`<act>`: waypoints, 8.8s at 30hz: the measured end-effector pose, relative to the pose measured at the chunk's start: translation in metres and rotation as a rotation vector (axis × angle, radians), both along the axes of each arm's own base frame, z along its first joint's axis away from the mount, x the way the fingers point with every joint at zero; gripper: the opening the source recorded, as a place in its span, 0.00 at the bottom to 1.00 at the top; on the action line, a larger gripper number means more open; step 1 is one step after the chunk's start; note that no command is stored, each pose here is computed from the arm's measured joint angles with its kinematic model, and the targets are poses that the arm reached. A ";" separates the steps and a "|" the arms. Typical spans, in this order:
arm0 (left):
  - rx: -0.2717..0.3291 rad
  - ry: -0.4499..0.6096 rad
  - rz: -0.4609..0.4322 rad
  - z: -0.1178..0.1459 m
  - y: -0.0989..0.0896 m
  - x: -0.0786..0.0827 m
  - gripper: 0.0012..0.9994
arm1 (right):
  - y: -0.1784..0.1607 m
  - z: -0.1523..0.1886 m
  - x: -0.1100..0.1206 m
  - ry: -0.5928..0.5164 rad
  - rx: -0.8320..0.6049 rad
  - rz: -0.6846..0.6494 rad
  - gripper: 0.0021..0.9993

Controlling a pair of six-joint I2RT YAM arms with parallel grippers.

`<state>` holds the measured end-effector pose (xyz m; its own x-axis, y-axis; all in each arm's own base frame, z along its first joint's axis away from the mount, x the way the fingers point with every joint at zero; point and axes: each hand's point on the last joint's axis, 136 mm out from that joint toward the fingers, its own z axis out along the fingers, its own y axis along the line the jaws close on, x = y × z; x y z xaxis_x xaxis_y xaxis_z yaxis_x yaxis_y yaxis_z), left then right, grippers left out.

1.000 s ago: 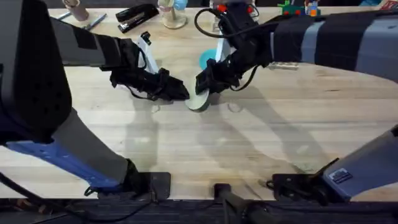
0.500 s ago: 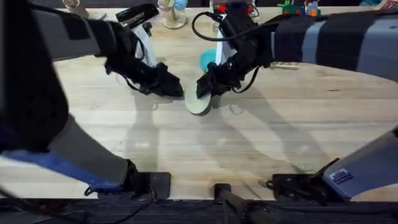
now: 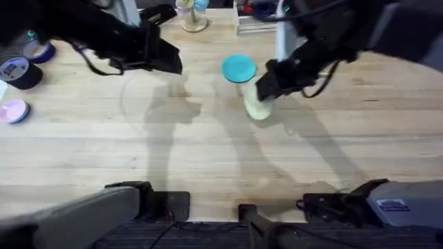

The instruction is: Pick up the plates from the table one by one and place each into a slot on the dish rack.

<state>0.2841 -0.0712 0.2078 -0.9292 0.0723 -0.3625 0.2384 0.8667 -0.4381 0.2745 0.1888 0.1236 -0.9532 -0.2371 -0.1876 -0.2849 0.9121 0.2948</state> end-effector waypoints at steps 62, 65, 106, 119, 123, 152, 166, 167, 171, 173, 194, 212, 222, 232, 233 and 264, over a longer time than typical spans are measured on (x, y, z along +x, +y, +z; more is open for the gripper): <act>0.194 -0.340 0.081 0.095 0.024 -0.094 0.99 | -0.180 0.152 -0.022 -0.539 -0.242 -0.466 0.03; 0.194 -0.340 0.081 0.095 0.024 -0.094 0.99 | -0.181 0.152 -0.022 -0.537 -0.240 -0.483 0.03; 0.194 -0.340 0.081 0.095 0.024 -0.094 0.99 | -0.180 0.149 0.025 -0.575 -0.225 -0.571 0.03; 0.194 -0.340 0.081 0.095 0.024 -0.094 0.99 | -0.179 0.132 0.055 -0.557 -0.246 -0.574 0.03; 0.194 -0.340 0.081 0.095 0.024 -0.094 0.99 | -0.177 0.129 0.065 -0.563 -0.245 -0.573 0.03; 0.194 -0.340 0.081 0.095 0.024 -0.094 0.99 | -0.191 0.127 0.081 -0.581 -0.252 -0.617 0.03; 0.194 -0.340 0.081 0.095 0.024 -0.094 0.99 | -0.189 0.118 0.092 -0.575 -0.256 -0.613 0.03; 0.194 -0.340 0.081 0.095 0.024 -0.094 0.99 | -0.189 0.115 0.094 -0.567 -0.260 -0.612 0.03; 0.194 -0.340 0.081 0.095 0.024 -0.094 0.99 | -0.189 0.109 0.100 -0.559 -0.263 -0.610 0.03; 0.194 -0.340 0.081 0.095 0.024 -0.094 0.99 | -0.188 0.109 0.103 -0.563 -0.261 -0.610 0.03; 0.194 -0.340 0.081 0.095 0.024 -0.094 0.99 | -0.187 0.067 0.122 -0.479 -0.299 -0.586 0.03; 0.194 -0.340 0.081 0.095 0.024 -0.094 0.99 | -0.185 0.045 0.135 -0.451 -0.310 -0.580 0.03; 0.194 -0.340 0.081 0.095 0.024 -0.094 0.99 | -0.185 0.040 0.142 -0.456 -0.308 -0.581 0.03; 0.194 -0.340 0.081 0.095 0.024 -0.094 0.99 | -0.184 0.017 0.145 -0.406 -0.327 -0.571 0.03; 0.194 -0.340 0.081 0.095 0.024 -0.094 0.99 | -0.184 0.017 0.146 -0.406 -0.327 -0.571 0.03; 0.194 -0.340 0.081 0.095 0.024 -0.094 0.99 | -0.184 0.018 0.149 -0.416 -0.324 -0.573 0.15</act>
